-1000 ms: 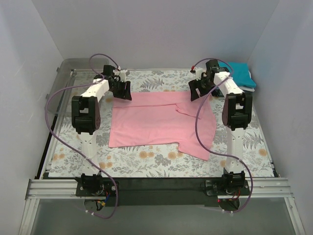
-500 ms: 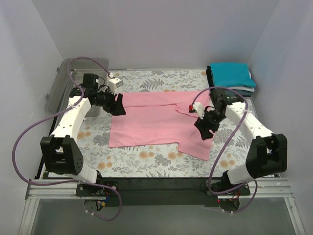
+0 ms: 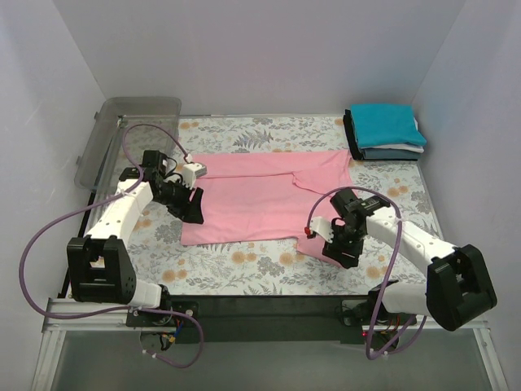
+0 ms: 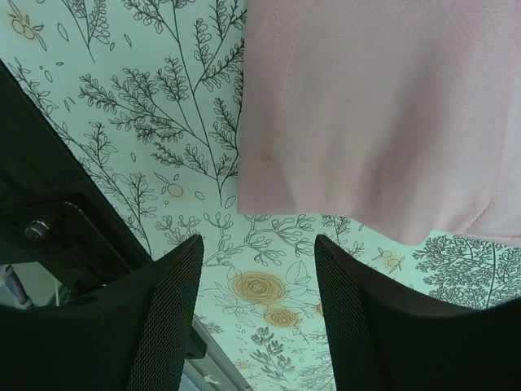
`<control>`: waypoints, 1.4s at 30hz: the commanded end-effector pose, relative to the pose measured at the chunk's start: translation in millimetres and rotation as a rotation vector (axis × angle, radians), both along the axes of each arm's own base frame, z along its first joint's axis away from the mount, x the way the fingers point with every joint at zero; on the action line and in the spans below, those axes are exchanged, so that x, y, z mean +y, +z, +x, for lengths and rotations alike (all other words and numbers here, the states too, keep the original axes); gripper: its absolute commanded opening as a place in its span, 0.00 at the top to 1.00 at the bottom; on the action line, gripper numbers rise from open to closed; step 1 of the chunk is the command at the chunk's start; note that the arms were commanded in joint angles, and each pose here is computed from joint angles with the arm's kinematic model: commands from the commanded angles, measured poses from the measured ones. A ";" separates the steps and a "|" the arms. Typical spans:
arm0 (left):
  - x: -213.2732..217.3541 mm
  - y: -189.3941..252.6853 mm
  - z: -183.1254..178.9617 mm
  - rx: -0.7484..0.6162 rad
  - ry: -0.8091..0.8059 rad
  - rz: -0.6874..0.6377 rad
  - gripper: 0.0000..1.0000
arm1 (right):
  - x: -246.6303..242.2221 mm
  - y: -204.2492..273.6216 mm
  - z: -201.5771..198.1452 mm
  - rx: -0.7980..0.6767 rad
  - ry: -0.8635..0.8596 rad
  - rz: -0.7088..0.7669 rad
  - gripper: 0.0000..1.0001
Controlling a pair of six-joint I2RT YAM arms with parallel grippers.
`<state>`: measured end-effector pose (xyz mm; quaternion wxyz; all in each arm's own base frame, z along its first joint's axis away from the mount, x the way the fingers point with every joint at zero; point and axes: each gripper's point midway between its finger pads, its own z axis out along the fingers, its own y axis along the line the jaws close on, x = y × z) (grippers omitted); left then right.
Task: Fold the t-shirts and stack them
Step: Fold the tshirt
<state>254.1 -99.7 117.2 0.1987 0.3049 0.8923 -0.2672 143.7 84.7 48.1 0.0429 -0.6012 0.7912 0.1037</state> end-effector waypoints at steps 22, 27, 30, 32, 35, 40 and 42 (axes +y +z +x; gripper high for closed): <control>15.3 -25.3 -8.2 -0.060 -0.022 0.086 0.48 | -2.4 -50.5 0.2 -0.086 0.043 -0.116 0.51; 25.7 -40.4 -23.1 -0.158 -0.131 0.150 0.50 | -7.0 -47.4 4.9 -0.127 0.028 -0.136 0.93; 29.8 -42.6 -28.1 -0.235 -0.198 0.180 0.53 | -4.4 -39.7 7.1 -0.143 0.025 -0.119 0.99; 30.3 -45.9 -32.0 -0.271 -0.261 0.187 0.57 | -2.1 -34.8 6.6 -0.136 0.025 -0.109 0.99; 27.0 -47.4 -38.0 -0.294 -0.349 0.171 0.62 | 2.4 -26.2 9.1 -0.143 0.015 -0.089 0.99; 34.4 -64.7 -45.2 -0.321 -0.460 0.218 0.65 | 5.0 -18.6 11.7 -0.155 0.004 -0.078 0.99; 38.2 -68.8 -39.3 -0.355 -0.471 0.248 0.65 | 4.7 -18.2 11.7 -0.158 0.003 -0.078 0.99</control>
